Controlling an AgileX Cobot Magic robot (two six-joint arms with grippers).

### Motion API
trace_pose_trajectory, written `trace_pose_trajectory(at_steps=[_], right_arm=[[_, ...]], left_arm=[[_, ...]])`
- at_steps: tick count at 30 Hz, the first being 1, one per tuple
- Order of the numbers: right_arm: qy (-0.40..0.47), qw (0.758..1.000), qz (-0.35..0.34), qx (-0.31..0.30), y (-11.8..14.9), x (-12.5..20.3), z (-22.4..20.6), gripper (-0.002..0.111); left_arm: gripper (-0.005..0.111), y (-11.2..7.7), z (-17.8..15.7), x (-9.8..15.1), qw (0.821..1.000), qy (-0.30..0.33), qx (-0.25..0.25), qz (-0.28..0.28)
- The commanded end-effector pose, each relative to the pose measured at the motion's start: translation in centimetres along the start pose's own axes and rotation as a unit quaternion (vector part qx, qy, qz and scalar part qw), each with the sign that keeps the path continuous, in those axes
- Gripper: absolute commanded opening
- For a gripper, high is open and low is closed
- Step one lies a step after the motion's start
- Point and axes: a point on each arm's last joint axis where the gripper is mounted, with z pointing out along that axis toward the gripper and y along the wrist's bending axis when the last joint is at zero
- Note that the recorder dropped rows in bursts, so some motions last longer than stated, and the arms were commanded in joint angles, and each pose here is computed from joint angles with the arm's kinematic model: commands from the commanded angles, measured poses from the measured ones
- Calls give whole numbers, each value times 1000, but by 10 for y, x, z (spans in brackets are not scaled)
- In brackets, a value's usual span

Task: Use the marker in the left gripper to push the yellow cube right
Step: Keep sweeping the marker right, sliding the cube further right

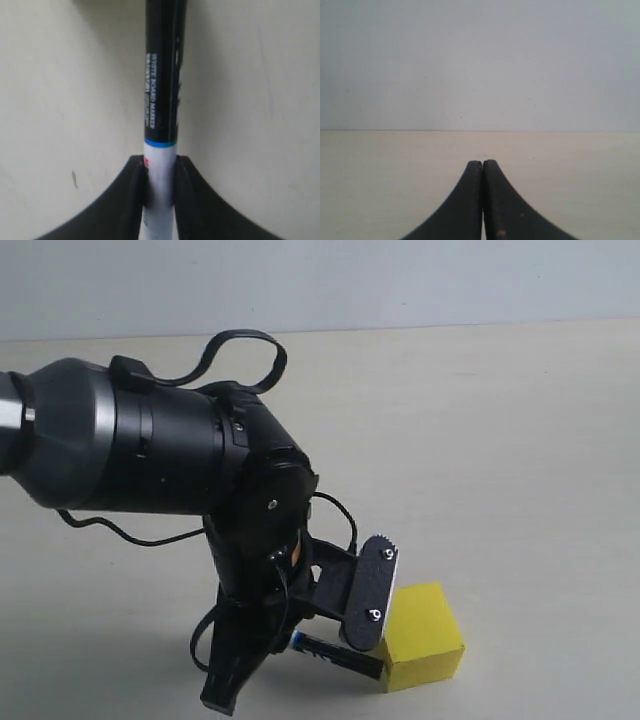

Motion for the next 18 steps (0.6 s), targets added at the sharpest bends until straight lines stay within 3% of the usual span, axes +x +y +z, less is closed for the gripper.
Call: trace_pose_trajectory(at_steps=[1,3,8,12,18], right_arm=[[-3,1000,-2,0,0,1,0,0],[-3,1000,-2,0,0,1,0,0],[-3,1000,-2,0,0,1,0,0],[-3,1000,-2,0,0,1,0,0],[-3,1000,-2,0,0,1,0,0]], left_arm=[[0,-3,-1,-5,1000,-4,5,-14],[0,0,-1,2,1000,7,14,-24],[0,3,-1,15,990,28,30,-133],[0,5,-1,18,989,35,26,-143],[0,12,-3,4,986,-15,-7,-168]])
